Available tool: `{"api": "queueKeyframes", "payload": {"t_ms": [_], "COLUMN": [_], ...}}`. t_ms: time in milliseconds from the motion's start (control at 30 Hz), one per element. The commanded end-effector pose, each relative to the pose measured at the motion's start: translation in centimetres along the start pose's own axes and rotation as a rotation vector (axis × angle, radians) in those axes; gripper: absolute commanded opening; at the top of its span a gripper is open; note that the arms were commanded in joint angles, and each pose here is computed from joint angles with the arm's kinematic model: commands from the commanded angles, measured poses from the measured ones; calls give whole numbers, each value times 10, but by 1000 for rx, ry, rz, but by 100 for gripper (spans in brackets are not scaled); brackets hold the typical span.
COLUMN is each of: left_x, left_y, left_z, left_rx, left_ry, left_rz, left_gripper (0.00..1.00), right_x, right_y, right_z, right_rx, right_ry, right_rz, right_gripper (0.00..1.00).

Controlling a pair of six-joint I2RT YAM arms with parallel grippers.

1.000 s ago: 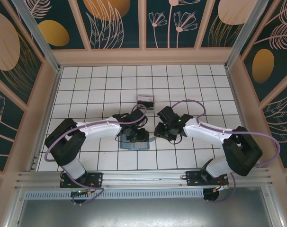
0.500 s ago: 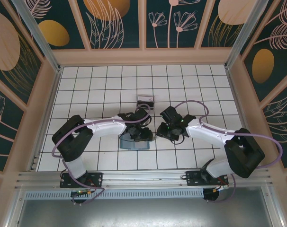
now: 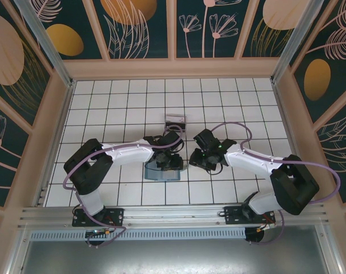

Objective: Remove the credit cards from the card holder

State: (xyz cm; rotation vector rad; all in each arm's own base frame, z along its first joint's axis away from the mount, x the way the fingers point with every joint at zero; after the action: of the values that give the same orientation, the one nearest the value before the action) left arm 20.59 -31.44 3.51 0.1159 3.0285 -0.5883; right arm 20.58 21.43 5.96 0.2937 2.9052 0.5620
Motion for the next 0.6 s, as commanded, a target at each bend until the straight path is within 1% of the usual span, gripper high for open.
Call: {"api": "queueKeyframes", "payload": {"t_ms": [0,133,300,567], "left_x": [12,13,10,8], "left_y": [28,37,47,51], "left_z": [-3,-8,-19,-24], "left_rx": [-145,-199,-310,-424], "left_ry": [24,19,1,-2], "left_rz": [9,14,42,89], "left_gripper": [40,40,40,40], "right_x": [-2,-2,-2,-2], "right_y": [-3,-2,-2,-1], "right_z": [1,2,2,5], "right_rx": [1,1,2,6], "right_ry": [-6,-5,-2,7], "right_rz": [-5,-8,-12,-22], "right_gripper": [39,39,39,39]}}
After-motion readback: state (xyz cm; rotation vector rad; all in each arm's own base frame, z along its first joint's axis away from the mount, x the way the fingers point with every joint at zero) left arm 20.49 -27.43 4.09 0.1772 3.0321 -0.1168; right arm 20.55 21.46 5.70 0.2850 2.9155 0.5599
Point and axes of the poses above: each hand's point on the last joint's axis, 136 mm out from that joint toward the fingers, its own z axis out along the fingers, its own y axis along the line the jaws close on, x = y × z, the point moved 1 cm from there along -z, back along the fingers
